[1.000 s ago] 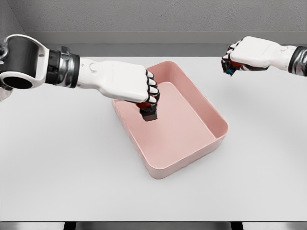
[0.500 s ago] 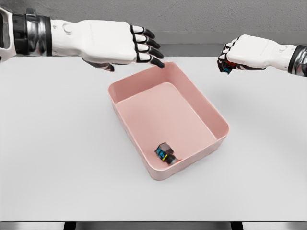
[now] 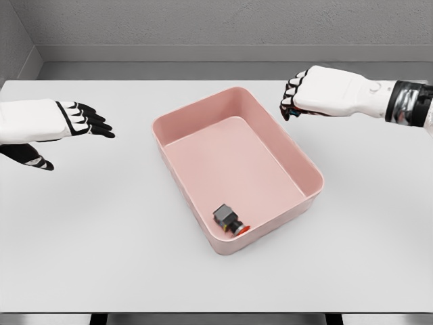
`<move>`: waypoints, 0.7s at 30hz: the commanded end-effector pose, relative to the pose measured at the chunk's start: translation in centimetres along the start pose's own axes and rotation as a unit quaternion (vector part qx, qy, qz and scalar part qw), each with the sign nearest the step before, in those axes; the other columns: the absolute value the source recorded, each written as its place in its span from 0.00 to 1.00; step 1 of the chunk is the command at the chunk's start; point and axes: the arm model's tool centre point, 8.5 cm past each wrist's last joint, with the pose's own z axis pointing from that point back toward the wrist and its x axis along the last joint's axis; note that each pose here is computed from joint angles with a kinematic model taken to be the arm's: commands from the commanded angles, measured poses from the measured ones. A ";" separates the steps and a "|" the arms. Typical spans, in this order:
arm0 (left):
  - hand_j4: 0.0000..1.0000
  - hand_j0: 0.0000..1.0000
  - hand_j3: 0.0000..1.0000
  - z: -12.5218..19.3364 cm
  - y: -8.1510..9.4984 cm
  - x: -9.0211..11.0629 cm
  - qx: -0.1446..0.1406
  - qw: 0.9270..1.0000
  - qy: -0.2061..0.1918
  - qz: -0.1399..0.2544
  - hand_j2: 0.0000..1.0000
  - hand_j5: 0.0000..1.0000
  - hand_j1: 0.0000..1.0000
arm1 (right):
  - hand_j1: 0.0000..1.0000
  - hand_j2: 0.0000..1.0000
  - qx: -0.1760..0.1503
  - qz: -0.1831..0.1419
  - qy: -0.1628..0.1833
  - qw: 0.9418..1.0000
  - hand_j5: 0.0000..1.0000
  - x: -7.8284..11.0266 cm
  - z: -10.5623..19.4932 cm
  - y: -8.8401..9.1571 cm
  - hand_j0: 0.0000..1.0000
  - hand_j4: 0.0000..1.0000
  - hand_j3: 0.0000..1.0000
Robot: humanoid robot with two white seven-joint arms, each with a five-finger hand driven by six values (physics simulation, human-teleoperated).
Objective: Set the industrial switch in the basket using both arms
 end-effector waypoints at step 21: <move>1.00 1.00 1.00 -1.6 -0.7 0.6 -0.004 1.000 -0.023 0.011 1.00 1.00 1.00 | 0.68 0.68 -0.062 -0.003 -0.083 0.995 0.68 5.5 -5.0 -2.0 0.68 0.68 0.68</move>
